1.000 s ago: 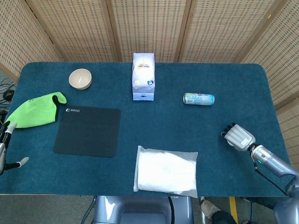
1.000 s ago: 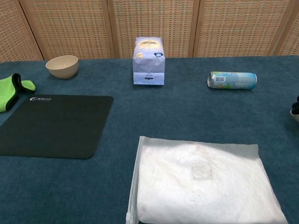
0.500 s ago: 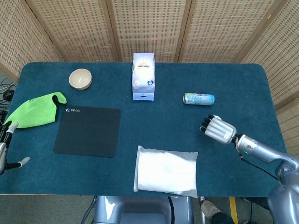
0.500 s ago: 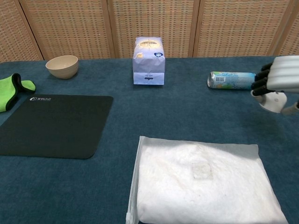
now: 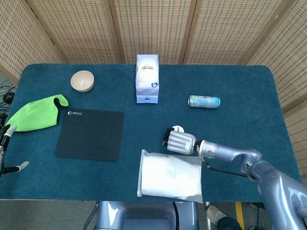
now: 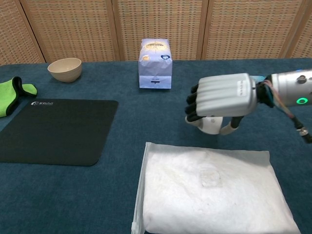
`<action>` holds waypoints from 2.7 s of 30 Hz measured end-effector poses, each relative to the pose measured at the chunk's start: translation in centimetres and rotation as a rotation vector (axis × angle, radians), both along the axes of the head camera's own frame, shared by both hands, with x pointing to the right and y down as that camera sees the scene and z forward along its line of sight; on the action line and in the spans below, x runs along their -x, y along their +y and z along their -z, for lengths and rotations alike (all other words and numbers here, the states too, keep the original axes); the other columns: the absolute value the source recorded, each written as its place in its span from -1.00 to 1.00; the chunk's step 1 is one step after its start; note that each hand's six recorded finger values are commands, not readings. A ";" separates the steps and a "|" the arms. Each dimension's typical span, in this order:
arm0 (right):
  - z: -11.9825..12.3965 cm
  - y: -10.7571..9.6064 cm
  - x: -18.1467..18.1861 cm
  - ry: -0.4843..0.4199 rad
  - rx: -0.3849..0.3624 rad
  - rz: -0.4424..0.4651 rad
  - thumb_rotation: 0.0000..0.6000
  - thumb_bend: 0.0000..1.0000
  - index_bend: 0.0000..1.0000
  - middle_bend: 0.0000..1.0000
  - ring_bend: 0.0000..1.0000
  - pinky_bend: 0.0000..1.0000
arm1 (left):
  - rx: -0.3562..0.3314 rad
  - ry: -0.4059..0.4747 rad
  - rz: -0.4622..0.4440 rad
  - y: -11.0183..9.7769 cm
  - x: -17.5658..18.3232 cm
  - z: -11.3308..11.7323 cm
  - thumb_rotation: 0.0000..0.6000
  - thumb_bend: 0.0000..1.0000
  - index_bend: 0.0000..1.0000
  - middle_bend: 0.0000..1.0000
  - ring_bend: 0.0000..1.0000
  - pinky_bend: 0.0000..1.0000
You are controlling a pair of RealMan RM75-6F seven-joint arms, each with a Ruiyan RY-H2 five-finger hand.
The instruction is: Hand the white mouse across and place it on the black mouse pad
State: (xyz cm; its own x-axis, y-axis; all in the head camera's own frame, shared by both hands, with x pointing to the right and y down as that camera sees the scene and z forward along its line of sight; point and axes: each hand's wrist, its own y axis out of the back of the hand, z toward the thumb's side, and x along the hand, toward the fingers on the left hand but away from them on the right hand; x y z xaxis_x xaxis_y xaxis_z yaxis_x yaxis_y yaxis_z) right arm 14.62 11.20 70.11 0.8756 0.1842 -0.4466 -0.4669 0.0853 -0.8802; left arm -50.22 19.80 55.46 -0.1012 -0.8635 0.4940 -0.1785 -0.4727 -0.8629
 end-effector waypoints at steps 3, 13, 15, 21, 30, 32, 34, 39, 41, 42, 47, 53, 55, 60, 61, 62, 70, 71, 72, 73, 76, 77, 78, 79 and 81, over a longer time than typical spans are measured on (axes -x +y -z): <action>-0.1 0.7 3.1 0.021 -0.023 0.048 1.00 -0.33 0.00 -0.03 -0.21 -0.14 | 0.004 0.009 0.008 -0.1 0.3 0.0 1.00 -1.00 -1.00 -1.00 -1.00 -1.00; -0.6 0.7 7.7 0.039 -0.077 0.094 1.00 -0.33 0.00 -0.04 -0.21 -0.14 | 0.014 0.029 0.028 -0.5 1.2 -0.1 1.00 -1.00 -1.00 -1.00 -1.00 -1.00; -0.8 0.6 8.0 0.045 -0.079 0.090 1.00 -0.33 0.00 -0.06 -0.21 -0.14 | 0.016 0.031 0.028 -0.6 1.2 -0.1 1.00 -1.00 -1.00 -1.00 -1.00 -1.00; -1.7 0.2 7.8 0.084 -0.082 0.079 1.00 -0.70 -0.50 -0.74 -0.74 -0.32 | 0.023 0.032 0.035 -0.7 1.5 -0.3 1.00 -1.00 -1.00 -1.00 -1.00 -1.00; -0.9 -0.6 6.7 0.101 -0.151 0.099 1.00 -0.92 -0.79 -1.00 -1.00 -0.68 | 0.018 0.036 0.041 -0.7 1.6 -0.1 1.00 -1.00 -1.00 -1.00 -1.00 -1.00; -0.2 -1.0 5.9 0.089 -0.171 0.088 1.00 -0.91 -0.79 -1.00 -1.00 -0.68 | 0.018 0.038 0.039 -0.7 1.5 -0.1 1.00 -1.00 -1.00 -1.00 -1.00 -1.00; 0.6 -1.4 5.0 0.074 -0.181 0.062 1.00 -0.89 -0.79 -1.00 -1.00 -0.68 | 0.016 0.040 0.036 -0.7 1.5 -0.1 1.00 -1.00 -1.00 -1.00 -1.00 -1.00; 3.0 -3.7 -0.1 0.062 -0.211 -0.077 1.00 -0.89 -0.79 -1.00 -1.00 -0.71 | 0.009 0.050 0.029 -0.7 1.3 0.1 1.00 -1.00 -1.00 -1.00 -1.00 -1.00; 4.2 -4.6 -3.7 0.062 -0.223 -0.171 1.00 -0.89 -0.79 -1.00 -1.00 -0.72 | 0.006 0.055 0.024 -0.6 1.2 0.2 1.00 -1.00 -1.00 -1.00 -1.00 -1.00; 4.7 -4.9 -5.3 0.062 -0.226 -0.216 1.00 -0.89 -0.79 -1.00 -1.00 -0.72 | 0.004 0.057 0.021 -0.6 1.1 0.3 1.00 -1.00 -1.00 -1.00 -1.00 -1.00; 6.6 -4.7 -15.1 0.056 -0.197 -0.526 1.00 -0.89 -0.79 -1.00 -1.00 -0.76 | -0.010 0.067 -0.001 -0.5 0.5 0.6 1.00 -1.00 -1.00 -1.00 -1.00 -1.00; 8.0 -1.0 -25.2 0.031 -0.113 -0.909 1.00 -0.99 -0.87 -1.00 -1.00 -0.85 | -0.011 0.070 -0.050 -0.5 -0.7 0.2 1.00 -1.00 -1.00 -1.00 -1.00 -1.00; 8.4 0.5 -27.4 0.006 -0.079 -1.016 1.00 -1.00 -0.87 -1.00 -1.00 -0.89 | -0.018 0.075 -0.070 -0.8 -1.3 0.0 1.00 -1.00 -1.00 -1.00 -1.00 -1.00; 9.6 4.6 -30.3 -0.123 0.036 -1.254 1.00 -1.00 -0.93 -1.00 -1.00 -0.98 | -0.046 0.081 -0.170 -2.2 -3.2 -0.4 1.00 -1.00 -1.00 -1.00 -1.00 -1.00; 10.0 5.1 -30.6 -0.143 0.048 -1.286 1.00 -1.00 -0.95 -1.00 -1.00 -1.00 | -0.052 0.081 -0.197 -2.5 -3.6 -0.4 1.00 -1.00 -1.00 -1.00 -1.00 -1.00; 10.4 5.7 -30.8 -0.167 0.059 -1.322 1.00 -1.00 -0.97 -1.00 -1.00 -1.00 | -0.060 0.081 -0.237 -3.0 -4.2 -0.5 1.00 -1.00 -1.00 -1.00 -1.00 -1.00; 13.8 7.5 -30.5 -0.282 0.094 -1.470 1.00 -1.00 -1.00 -1.00 -1.00 -1.00 | -0.131 0.080 -0.589 -6.1 -10.2 -0.9 1.00 -1.00 -1.00 -1.00 -1.00 -1.00; 14.5 7.5 -30.5 -0.297 0.090 -1.482 1.00 -1.00 -1.00 -1.00 -1.00 -1.00 | -0.142 0.084 -0.653 -6.6 -11.4 -1.0 1.00 -1.00 -1.00 -1.00 -1.00 -1.00; 15.0 7.5 -30.5 -0.306 0.084 -1.488 1.00 -1.00 -1.00 -1.00 -1.00 -1.00 | -0.151 0.087 -0.702 -6.9 -12.4 -1.1 1.00 -1.00 -1.00 -1.00 -1.00 -1.00; 15.4 7.5 -30.5 -0.312 0.077 -1.493 1.00 -1.00 -1.00 -1.00 -1.00 -1.00 | -0.159 0.090 -0.749 -7.2 -13.3 -1.3 1.00 -0.99 -1.00 -1.00 -1.00 -1.00; 16.3 7.7 -30.6 -0.311 0.067 -1.502 1.00 -1.00 -1.00 -1.00 -1.00 -1.00 | -0.179 0.096 -0.890 -8.0 -16.2 -1.9 1.00 -0.87 -1.00 -1.00 -1.00 -1.00; 16.4 7.8 -30.6 -0.308 0.070 -1.505 1.00 -1.00 -1.00 -1.00 -1.00 -1.00 | -0.183 0.098 -0.941 -8.3 -17.3 -2.2 1.00 -0.84 -1.00 -1.00 -1.00 -1.00; 16.4 7.8 -30.7 -0.303 0.072 -1.507 1.00 -1.00 -1.00 -1.00 -1.00 -1.00 | -0.187 0.094 -0.981 -8.4 -18.1 -2.5 1.00 -0.83 -1.00 -1.00 -1.00 -1.00; 16.4 7.8 -30.7 -0.300 0.071 -1.508 1.00 -1.00 -1.00 -1.00 -1.00 -1.00 | -0.192 0.088 -1.021 -8.5 -18.7 -2.8 1.00 -0.82 -1.00 -1.00 -1.00 -1.00; 16.3 7.9 -30.9 -0.296 0.068 -1.507 1.00 -1.00 -1.00 -1.00 -1.00 -1.00 | -0.204 0.073 -1.106 -8.7 -20.1 -3.6 1.00 -0.80 -1.00 -1.00 -1.00 -1.00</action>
